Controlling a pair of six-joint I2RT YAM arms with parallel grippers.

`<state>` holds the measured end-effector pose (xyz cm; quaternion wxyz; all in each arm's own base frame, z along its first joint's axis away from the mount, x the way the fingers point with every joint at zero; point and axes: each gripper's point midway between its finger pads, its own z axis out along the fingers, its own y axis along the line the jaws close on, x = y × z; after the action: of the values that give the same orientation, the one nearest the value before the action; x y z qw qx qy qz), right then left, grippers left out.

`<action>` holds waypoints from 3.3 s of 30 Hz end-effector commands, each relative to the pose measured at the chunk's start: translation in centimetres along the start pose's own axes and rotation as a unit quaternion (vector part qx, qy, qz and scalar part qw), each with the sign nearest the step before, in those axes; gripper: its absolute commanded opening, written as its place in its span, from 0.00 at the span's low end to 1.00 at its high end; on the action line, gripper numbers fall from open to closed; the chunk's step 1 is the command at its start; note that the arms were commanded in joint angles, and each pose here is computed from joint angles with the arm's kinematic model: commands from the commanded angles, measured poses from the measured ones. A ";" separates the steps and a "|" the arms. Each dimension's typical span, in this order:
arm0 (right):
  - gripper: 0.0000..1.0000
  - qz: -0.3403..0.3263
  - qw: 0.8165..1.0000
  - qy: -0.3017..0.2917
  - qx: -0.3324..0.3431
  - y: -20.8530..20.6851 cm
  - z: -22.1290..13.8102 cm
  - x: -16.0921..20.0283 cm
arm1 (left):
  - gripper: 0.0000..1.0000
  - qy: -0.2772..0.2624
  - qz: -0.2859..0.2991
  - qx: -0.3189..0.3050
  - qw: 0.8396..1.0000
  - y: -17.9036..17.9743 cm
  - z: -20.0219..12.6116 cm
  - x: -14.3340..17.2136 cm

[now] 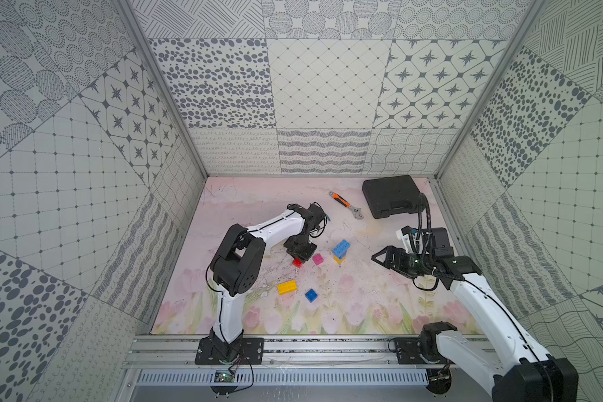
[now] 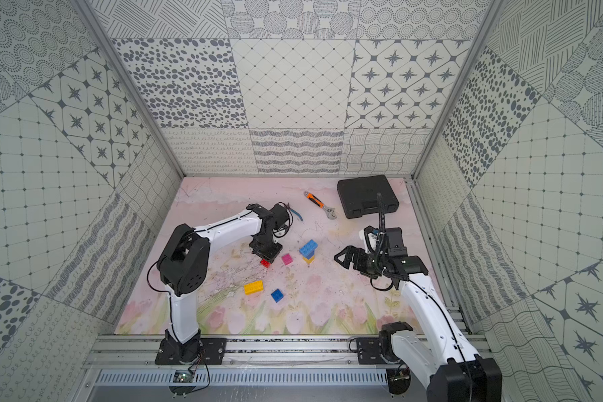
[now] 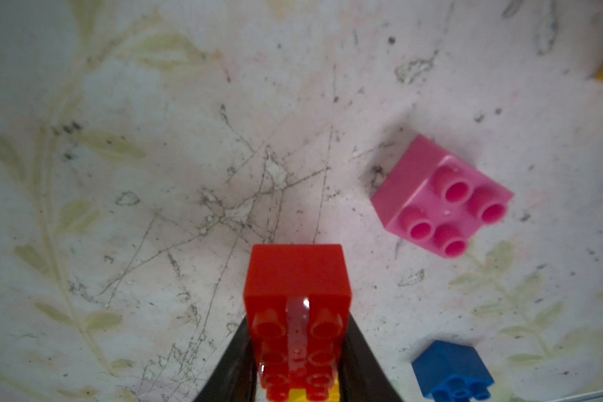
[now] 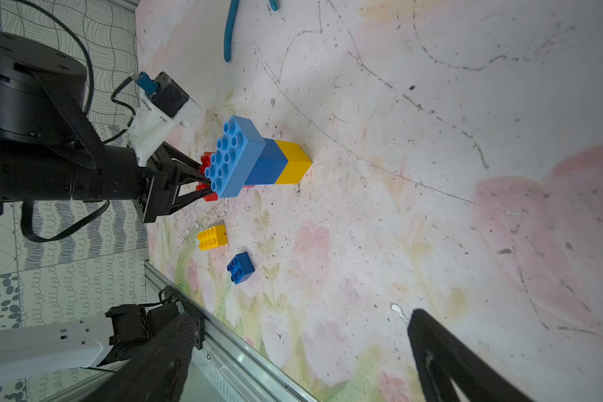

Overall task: Assemble a spoon with lego
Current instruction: Place the lego brick at the center of the board, then pick up the lego brick from the center of the board.

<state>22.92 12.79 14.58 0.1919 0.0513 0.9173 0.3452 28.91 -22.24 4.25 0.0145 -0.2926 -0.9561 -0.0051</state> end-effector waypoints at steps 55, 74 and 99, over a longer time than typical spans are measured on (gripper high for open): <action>0.74 -0.677 0.691 0.253 -0.002 19.6 24.1 14.5 | 0.98 -0.404 -0.464 -0.065 0.786 14.8 -21.0 20.1; 0.54 -0.689 0.677 0.259 0.007 17.9 26.8 15.3 | 0.98 -0.410 -0.451 -0.067 0.789 14.6 -21.5 20.2; 0.34 -0.690 0.678 0.251 0.027 17.2 27.2 15.2 | 0.98 -0.413 -0.426 -0.074 0.801 14.5 -21.7 20.0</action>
<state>18.87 45.59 3.20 0.1356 -0.6775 0.7169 0.0934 20.89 0.40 26.16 -0.3995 0.1828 -0.8971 0.0474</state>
